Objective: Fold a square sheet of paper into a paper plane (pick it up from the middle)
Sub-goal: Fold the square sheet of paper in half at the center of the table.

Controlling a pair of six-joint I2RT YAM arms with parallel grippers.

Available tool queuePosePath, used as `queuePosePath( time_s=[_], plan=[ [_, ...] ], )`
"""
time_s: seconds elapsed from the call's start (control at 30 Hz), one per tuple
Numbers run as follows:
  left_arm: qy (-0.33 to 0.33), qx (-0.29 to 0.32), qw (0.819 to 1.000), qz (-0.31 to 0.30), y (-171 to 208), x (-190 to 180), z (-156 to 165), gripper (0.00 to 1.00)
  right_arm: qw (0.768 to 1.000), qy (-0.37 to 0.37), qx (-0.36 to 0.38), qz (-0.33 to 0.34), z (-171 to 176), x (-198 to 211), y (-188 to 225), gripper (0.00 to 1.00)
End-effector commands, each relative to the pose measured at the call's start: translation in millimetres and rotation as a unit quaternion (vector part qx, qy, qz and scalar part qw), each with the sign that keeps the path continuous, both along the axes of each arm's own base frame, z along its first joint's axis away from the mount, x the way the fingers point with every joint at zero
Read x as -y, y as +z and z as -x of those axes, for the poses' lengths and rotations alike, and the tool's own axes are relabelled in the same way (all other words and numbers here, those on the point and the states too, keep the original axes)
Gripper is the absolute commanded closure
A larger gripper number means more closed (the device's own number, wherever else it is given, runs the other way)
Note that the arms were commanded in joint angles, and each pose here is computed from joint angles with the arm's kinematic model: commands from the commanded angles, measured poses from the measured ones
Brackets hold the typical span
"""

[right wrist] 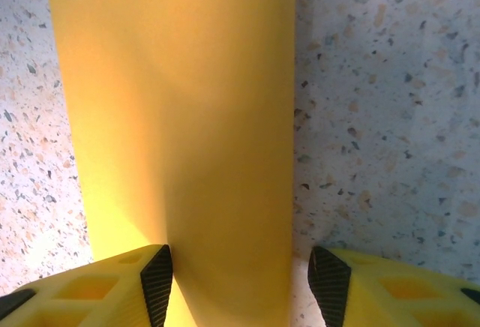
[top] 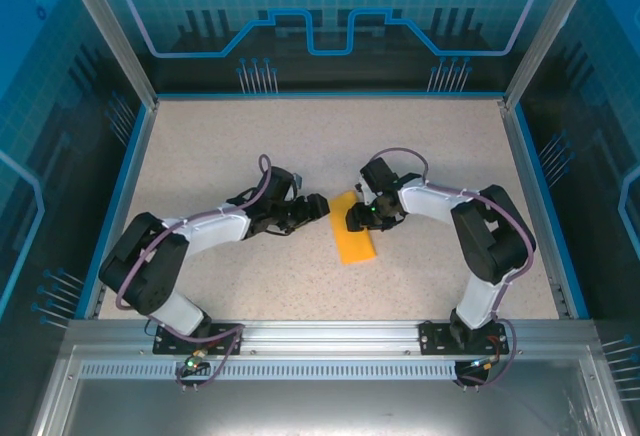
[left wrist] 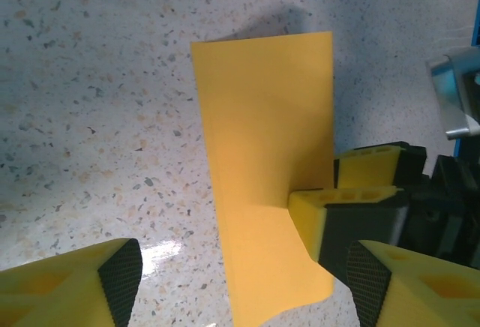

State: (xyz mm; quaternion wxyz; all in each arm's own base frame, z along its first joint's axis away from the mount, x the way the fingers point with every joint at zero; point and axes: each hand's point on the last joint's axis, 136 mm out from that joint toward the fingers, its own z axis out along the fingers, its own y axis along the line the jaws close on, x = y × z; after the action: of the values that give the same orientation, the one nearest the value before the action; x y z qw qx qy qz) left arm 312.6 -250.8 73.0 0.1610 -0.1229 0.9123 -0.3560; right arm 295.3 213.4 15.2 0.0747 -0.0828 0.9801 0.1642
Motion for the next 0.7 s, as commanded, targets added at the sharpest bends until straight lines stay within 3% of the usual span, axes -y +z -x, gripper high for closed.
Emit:
queuePosePath(
  time_s=[0.0, 0.67],
  plan=[
    [0.014, 0.001, 1.0, 0.005, 5.0, 6.9, -12.2, 0.27, 0.997, 0.017, -0.055, 0.049, 23.3, 16.9, -37.3, 0.42],
    [-0.018, -0.029, 0.999, 0.03, -6.1, 32.0, -17.1, 0.6, 0.993, -0.004, -0.087, 0.085, 29.7, 26.5, -67.2, 0.38]
  ],
)
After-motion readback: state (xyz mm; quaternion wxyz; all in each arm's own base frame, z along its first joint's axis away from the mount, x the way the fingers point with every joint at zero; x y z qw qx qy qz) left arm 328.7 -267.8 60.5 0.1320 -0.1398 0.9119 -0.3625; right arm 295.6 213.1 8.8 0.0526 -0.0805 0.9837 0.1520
